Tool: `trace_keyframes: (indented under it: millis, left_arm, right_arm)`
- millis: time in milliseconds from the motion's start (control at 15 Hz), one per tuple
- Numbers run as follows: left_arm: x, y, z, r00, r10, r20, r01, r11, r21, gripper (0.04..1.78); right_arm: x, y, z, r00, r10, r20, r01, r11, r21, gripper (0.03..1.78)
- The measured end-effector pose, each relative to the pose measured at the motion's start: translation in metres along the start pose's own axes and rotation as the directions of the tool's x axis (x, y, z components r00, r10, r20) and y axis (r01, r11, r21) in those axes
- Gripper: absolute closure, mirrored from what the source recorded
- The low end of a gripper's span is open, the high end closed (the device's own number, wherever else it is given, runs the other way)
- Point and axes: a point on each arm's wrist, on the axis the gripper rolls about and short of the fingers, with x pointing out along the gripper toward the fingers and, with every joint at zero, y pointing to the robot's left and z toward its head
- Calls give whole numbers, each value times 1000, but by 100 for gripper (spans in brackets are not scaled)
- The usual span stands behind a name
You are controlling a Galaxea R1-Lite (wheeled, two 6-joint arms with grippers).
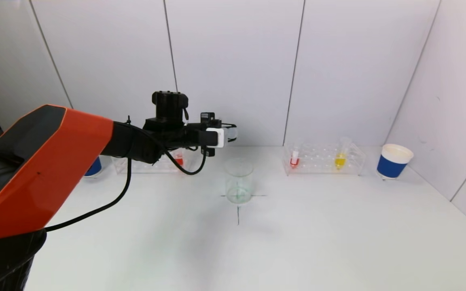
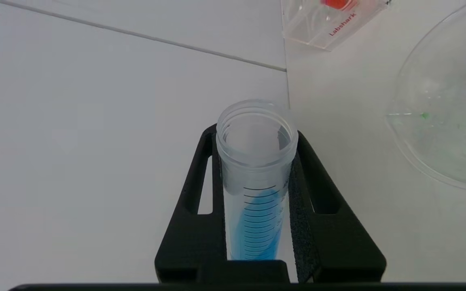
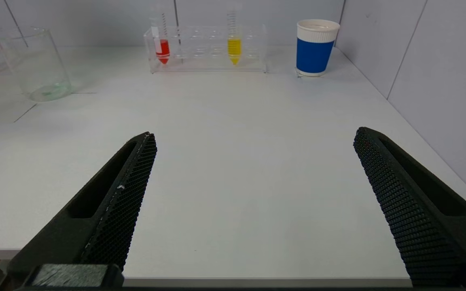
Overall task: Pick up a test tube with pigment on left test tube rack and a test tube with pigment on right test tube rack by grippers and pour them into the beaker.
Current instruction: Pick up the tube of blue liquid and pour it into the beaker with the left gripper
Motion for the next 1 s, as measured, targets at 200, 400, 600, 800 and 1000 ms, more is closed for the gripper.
trace_keyframes:
  millis: [200,400,600,800,1000]
  left_arm:
    - [-1,-8,0,1000,7,16,-7,1000,11,137]
    - [-3,-11,0,999,20,33,-21,999,27,137]
    - [-5,-16,1,999,21,48,-23,999,33,137]
    - [-7,-18,3,998,36,56,-39,998,52,137]
    - [-8,-20,4,996,40,74,-47,995,86,137]
  right_arm:
    - [0,0,0,1000,-1,0,1,1000,0,4]
    - [0,0,0,1000,0,0,0,1000,0,4]
    - [0,0,0,1000,0,0,0,1000,0,4]
    - [0,0,0,1000,0,0,0,1000,0,4]
    - [0,0,0,1000,0,0,0,1000,0,4]
